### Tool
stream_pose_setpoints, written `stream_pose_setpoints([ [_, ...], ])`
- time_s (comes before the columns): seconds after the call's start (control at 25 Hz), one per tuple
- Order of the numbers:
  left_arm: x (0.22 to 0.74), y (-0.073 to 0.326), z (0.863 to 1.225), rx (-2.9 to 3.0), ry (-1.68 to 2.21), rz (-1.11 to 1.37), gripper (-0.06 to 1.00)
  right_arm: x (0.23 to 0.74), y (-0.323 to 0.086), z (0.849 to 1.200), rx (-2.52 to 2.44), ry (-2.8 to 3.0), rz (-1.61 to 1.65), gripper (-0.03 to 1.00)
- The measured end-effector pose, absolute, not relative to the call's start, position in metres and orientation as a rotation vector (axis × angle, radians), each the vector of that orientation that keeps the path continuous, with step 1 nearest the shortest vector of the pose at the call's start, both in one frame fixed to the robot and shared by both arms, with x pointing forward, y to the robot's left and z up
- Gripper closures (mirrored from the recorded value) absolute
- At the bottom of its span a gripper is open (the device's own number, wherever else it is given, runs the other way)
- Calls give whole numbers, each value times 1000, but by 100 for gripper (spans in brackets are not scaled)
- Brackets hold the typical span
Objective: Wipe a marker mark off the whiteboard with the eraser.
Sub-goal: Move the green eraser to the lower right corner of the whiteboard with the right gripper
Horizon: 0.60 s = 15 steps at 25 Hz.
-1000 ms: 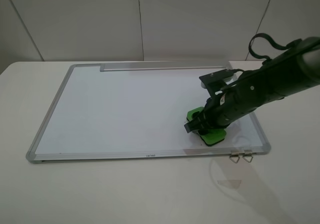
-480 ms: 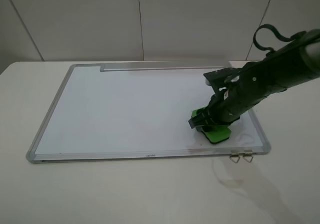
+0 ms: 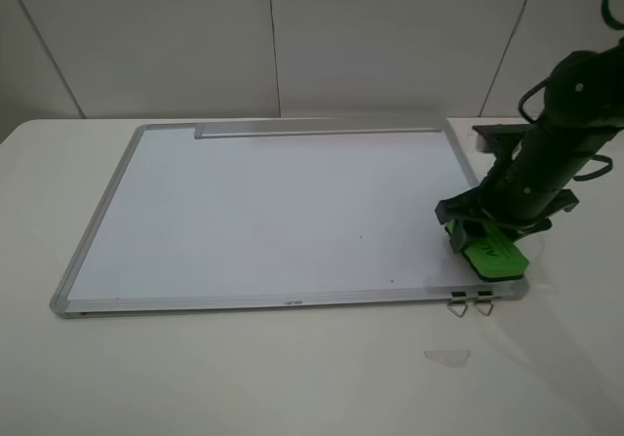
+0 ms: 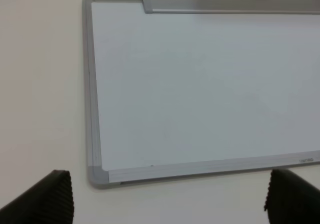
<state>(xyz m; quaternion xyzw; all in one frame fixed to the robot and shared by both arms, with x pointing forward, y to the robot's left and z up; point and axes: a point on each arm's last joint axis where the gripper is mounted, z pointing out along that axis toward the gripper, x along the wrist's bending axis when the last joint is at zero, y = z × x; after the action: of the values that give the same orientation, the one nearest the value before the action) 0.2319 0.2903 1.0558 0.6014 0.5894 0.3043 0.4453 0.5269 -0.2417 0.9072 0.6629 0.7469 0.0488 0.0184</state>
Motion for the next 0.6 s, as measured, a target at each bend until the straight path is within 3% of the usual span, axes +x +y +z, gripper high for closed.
stream_pose_setpoints([
  [0.2, 232, 290, 1056, 1490, 1460, 754, 16, 530, -262, 913, 2126, 2234, 170, 38],
  [0.6, 232, 290, 1056, 1490, 1460, 754, 16, 545, -263, 915, 2076, 2126, 348, 38],
])
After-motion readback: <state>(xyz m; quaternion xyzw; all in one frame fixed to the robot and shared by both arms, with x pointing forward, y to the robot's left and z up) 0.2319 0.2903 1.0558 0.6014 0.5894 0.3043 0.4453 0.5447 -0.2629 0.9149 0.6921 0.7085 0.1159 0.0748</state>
